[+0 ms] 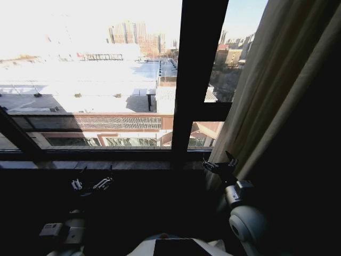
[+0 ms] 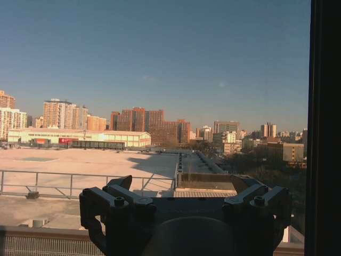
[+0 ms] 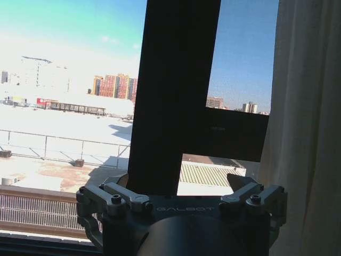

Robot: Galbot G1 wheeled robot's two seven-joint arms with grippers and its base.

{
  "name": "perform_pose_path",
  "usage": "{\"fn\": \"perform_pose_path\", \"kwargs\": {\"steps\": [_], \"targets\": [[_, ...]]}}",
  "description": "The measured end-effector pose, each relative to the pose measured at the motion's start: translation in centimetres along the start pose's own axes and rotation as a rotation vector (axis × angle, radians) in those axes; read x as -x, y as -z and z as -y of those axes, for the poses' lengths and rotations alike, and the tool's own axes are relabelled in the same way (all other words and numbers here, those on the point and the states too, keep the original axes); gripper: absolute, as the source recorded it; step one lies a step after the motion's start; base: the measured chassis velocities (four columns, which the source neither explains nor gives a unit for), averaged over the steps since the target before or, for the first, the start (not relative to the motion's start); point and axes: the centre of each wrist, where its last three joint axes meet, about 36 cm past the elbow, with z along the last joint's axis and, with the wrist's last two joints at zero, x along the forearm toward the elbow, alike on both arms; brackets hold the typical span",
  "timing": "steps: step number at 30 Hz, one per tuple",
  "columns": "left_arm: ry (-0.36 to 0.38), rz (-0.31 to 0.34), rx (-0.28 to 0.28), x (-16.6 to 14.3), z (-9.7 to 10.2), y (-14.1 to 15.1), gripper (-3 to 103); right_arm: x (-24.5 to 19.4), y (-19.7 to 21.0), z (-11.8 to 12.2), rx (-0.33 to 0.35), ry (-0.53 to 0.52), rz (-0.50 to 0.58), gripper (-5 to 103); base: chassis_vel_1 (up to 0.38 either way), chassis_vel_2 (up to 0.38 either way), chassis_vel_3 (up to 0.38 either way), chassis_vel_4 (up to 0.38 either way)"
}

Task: Open the curtains by pulling them apart, changing their state from closed to fully open.

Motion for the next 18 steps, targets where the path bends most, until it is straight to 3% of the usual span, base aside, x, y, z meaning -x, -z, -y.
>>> {"fn": "perform_pose_path", "kwargs": {"steps": [18], "targets": [[0.012,0.007,-0.007,-0.32,-0.19,-0.03,100,-0.27,-0.45,-0.06,-0.033,0.01,-0.015,100,0.307,0.409,-0.307,-0.402]]}}
